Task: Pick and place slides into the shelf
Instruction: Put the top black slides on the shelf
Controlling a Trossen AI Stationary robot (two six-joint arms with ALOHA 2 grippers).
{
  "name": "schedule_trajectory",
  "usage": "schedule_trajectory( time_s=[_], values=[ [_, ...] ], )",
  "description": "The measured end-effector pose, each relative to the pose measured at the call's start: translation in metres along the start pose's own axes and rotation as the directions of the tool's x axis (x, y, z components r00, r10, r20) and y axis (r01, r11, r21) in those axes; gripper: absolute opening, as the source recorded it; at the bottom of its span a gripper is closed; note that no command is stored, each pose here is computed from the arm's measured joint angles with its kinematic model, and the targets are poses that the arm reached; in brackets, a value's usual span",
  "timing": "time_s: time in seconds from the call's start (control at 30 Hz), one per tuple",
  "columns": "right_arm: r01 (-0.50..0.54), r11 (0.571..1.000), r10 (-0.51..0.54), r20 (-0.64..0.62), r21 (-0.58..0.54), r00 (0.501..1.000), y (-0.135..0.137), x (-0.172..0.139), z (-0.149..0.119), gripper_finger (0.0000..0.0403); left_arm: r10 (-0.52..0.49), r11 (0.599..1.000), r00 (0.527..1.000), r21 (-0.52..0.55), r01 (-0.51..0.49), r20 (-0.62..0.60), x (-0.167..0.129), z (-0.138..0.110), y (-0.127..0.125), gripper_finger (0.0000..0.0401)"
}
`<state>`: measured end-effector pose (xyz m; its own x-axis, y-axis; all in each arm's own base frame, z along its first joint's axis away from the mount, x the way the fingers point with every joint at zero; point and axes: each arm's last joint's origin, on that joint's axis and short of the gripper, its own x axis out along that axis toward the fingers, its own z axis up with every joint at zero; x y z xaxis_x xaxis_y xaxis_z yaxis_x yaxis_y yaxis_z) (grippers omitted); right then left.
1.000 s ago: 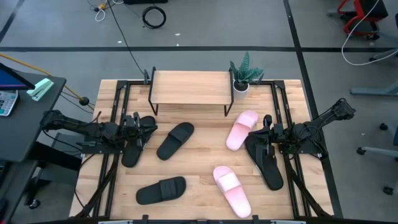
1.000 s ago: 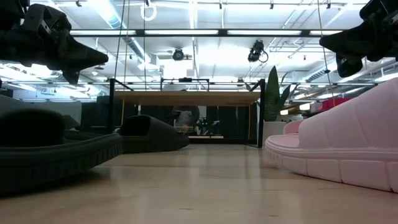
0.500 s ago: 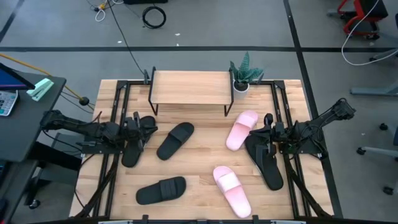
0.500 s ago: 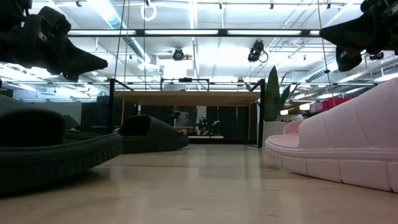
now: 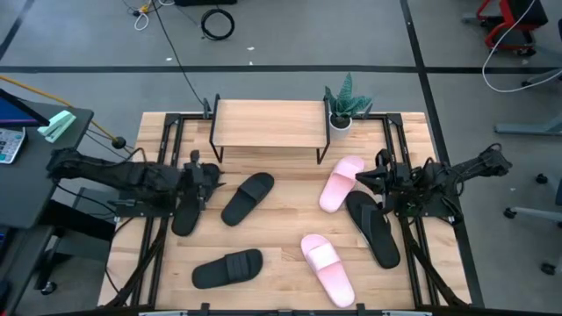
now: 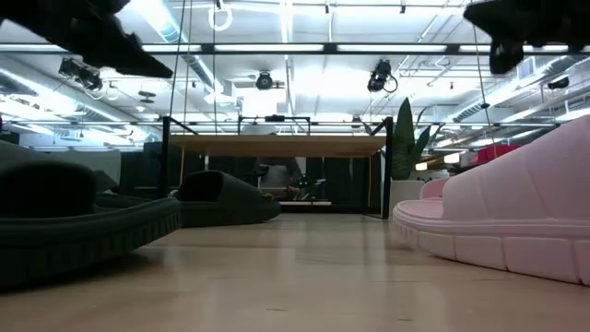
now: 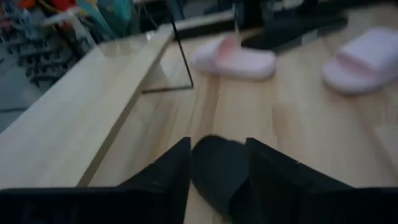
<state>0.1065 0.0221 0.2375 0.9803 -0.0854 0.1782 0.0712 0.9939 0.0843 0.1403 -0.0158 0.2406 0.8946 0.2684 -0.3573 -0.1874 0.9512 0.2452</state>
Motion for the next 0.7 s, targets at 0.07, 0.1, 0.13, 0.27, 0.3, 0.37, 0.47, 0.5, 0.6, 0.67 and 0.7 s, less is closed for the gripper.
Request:
schedule_trajectory(
  time_s=[0.07, 0.1, 0.13, 0.27, 0.3, 0.37, 0.47, 0.5, 0.6, 0.67, 0.7],
  values=[
    [-0.025, 0.999, 0.023, -0.056, -0.037, 0.998, 0.002, 0.007, 0.014, 0.006, 0.003, 1.0, 0.999, 0.02, -0.002, -0.048, 0.01, 0.004, -0.003, 0.0183],
    [-0.024, 0.998, 0.019, -0.092, -0.051, 0.996, 0.003, 0.011, 0.02, 0.0067, 0.005, 0.999, 0.997, 0.033, -0.002, -0.077, 0.015, 0.005, -0.005, 0.0189],
    [-0.018, 0.998, 0.01, -0.13, -0.067, 0.991, 0.004, 0.016, 0.026, 0.0074, 0.004, 0.999, 0.995, 0.045, 0.001, -0.103, 0.021, 0.004, -0.008, 0.0195],
    [0.0, 0.992, -0.036, -0.28, -0.127, 0.959, 0.009, 0.039, 0.036, 0.0096, 0.004, 0.995, 0.973, 0.097, 0.019, -0.231, 0.045, -0.007, -0.021, 0.0207],
    [0.003, 0.99, -0.047, -0.309, -0.14, 0.95, 0.01, 0.046, 0.037, 0.01, 0.005, 0.994, 0.965, 0.111, 0.025, -0.261, 0.051, -0.011, -0.024, 0.0207],
    [0.007, 0.985, -0.068, -0.352, -0.17, 0.934, 0.012, 0.059, 0.035, 0.0105, 0.008, 0.989, 0.953, 0.142, 0.037, -0.304, 0.062, -0.017, -0.03, 0.0207],
    [-0.009, 0.97, -0.095, -0.409, -0.243, 0.908, 0.013, 0.076, 0.029, 0.0107, 0.01, 0.978, 0.942, 0.201, 0.061, -0.334, 0.078, -0.024, -0.038, 0.0201],
    [-0.011, 0.966, -0.104, -0.424, -0.26, 0.9, 0.013, 0.081, 0.026, 0.0107, 0.012, 0.973, 0.938, 0.222, 0.07, -0.347, 0.083, -0.027, -0.041, 0.0198],
    [-0.004, 0.959, -0.136, -0.471, -0.284, 0.872, 0.012, 0.093, 0.017, 0.0106, 0.013, 0.957, 0.931, 0.274, 0.093, -0.364, 0.096, -0.034, -0.048, 0.0194],
    [0.007, 0.957, -0.155, -0.49, -0.29, 0.858, 0.01, 0.099, 0.012, 0.0106, 0.014, 0.947, 0.932, 0.305, 0.104, -0.362, 0.103, -0.037, -0.051, 0.0193],
    [0.013, 0.956, -0.164, -0.499, -0.293, 0.851, 0.008, 0.101, 0.01, 0.0106, 0.017, 0.941, 0.936, 0.323, 0.104, -0.351, 0.106, -0.038, -0.053, 0.0193]
  ],
)
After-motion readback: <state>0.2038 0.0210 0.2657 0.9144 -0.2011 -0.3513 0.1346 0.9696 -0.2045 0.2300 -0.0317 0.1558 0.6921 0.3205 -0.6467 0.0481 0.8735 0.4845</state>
